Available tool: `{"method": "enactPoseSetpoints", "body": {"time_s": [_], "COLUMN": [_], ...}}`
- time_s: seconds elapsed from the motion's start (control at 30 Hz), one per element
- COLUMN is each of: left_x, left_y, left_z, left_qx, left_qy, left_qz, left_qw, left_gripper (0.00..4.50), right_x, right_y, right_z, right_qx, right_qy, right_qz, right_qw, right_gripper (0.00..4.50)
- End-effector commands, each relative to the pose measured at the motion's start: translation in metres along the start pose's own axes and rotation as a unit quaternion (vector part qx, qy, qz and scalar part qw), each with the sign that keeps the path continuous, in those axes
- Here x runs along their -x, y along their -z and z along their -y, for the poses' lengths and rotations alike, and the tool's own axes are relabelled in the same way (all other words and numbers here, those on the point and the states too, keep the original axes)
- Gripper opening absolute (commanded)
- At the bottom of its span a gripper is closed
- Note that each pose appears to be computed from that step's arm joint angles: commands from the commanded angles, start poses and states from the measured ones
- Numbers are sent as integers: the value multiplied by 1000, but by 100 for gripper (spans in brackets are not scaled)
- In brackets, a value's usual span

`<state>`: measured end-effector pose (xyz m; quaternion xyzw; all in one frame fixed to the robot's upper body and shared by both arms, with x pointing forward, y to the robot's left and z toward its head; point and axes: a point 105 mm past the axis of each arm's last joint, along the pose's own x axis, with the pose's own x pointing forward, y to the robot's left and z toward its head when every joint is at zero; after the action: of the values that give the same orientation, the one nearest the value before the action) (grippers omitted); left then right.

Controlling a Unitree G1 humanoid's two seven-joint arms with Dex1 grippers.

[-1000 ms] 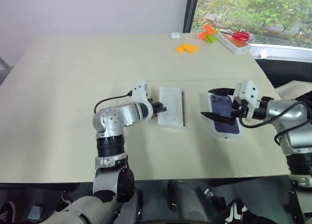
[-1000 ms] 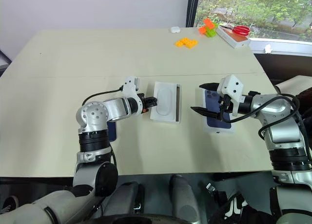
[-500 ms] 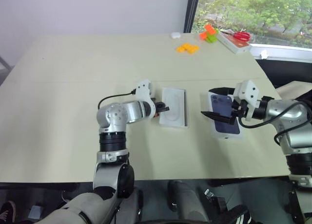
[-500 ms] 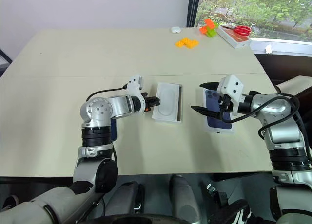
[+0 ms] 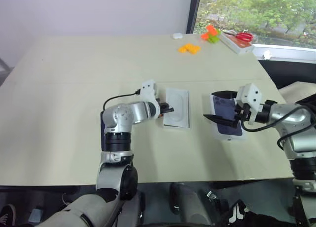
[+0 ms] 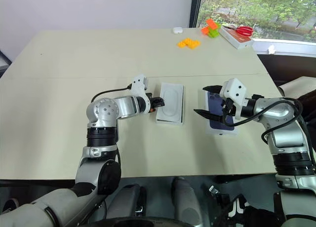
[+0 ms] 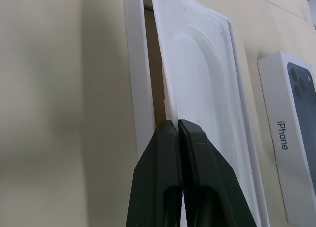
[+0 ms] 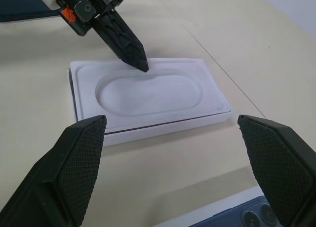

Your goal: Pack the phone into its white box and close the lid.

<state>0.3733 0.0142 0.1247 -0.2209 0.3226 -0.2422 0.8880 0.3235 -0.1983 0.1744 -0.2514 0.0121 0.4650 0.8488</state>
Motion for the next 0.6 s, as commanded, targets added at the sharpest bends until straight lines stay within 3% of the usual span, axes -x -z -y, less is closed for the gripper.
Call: {"method": "enactPoseSetpoints", "body": {"time_s": [0.03, 0.13, 0.37, 0.6], "left_x": [1, 1, 7, 16], "left_y": [-5, -6, -4, -21], "left_z": [2, 9, 11, 24], "left_qx": [1, 7, -1, -20], "left_qy": [-2, 17, 21, 55], "left_qz": [13, 16, -1, 9], "left_qw": [1000, 1000, 1000, 998], "left_gripper": [4, 101, 445, 445], "right_x": [5, 5, 4, 1], "right_y": [-13, -13, -12, -13], "right_z": [3, 4, 3, 5], "right_qx": [28, 27, 26, 24], "right_qy": [10, 10, 10, 12], "right_qz": [14, 14, 13, 16], "right_qw": [999, 999, 1000, 1000], "right_gripper": [450, 450, 450, 450]}}
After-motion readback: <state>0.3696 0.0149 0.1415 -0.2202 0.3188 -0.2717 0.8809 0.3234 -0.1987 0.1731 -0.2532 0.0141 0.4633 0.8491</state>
